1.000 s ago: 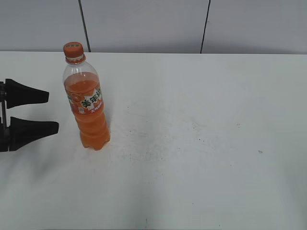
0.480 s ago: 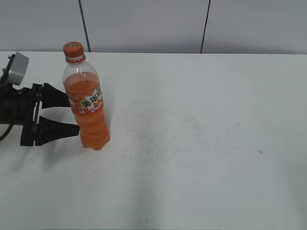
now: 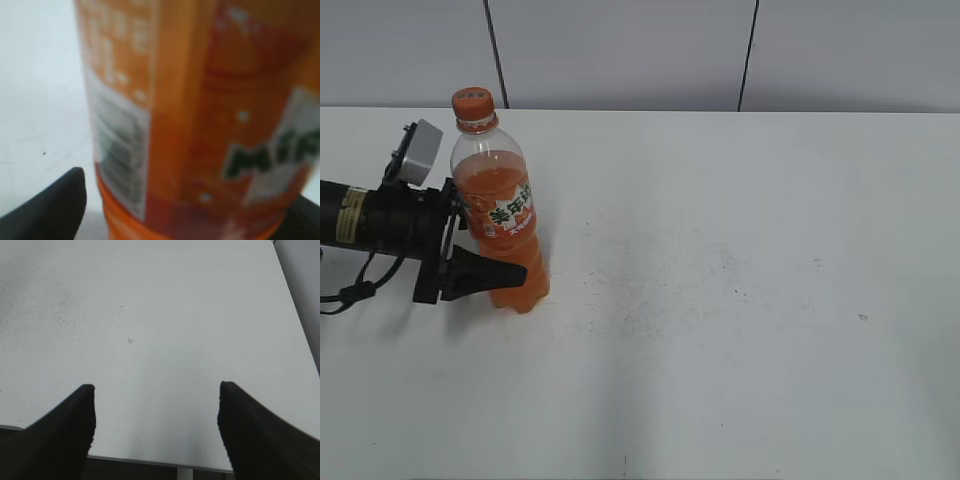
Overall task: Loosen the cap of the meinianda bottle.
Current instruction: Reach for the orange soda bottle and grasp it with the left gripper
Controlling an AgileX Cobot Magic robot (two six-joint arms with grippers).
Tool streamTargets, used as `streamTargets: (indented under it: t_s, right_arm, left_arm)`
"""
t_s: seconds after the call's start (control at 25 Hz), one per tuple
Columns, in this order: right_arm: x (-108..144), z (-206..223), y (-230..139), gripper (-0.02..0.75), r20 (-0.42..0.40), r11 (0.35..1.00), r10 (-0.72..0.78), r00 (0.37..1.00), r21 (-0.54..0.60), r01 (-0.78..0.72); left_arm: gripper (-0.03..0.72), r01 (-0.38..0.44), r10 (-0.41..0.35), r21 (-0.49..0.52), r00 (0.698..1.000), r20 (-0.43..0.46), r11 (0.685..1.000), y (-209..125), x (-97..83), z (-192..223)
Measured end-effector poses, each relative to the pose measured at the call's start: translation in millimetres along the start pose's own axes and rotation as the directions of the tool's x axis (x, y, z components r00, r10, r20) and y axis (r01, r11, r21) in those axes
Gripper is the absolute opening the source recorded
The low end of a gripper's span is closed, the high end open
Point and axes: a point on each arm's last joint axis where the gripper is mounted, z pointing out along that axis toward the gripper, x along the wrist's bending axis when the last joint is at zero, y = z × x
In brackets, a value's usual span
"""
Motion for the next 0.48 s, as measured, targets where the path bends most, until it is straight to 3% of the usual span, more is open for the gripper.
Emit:
streamTargets:
  t_s: [0.2,0.48]
  right_arm:
    - [0.0,0.0,0.0,0.573,0.0,1.0,0.0,1.0,0.0,0.0]
    - [0.0,0.0,0.0,0.573,0.0,1.0,0.0,1.0,0.0,0.0]
  left_arm:
    - [0.56,0.004,-0.004,-0.003,1.0,0.016,1.0,-0.2,3.7,8.0]
    - [0.401,0.003,-0.003,-0.008,1.0,0.025,1.0,-0.3,4.0,8.8]
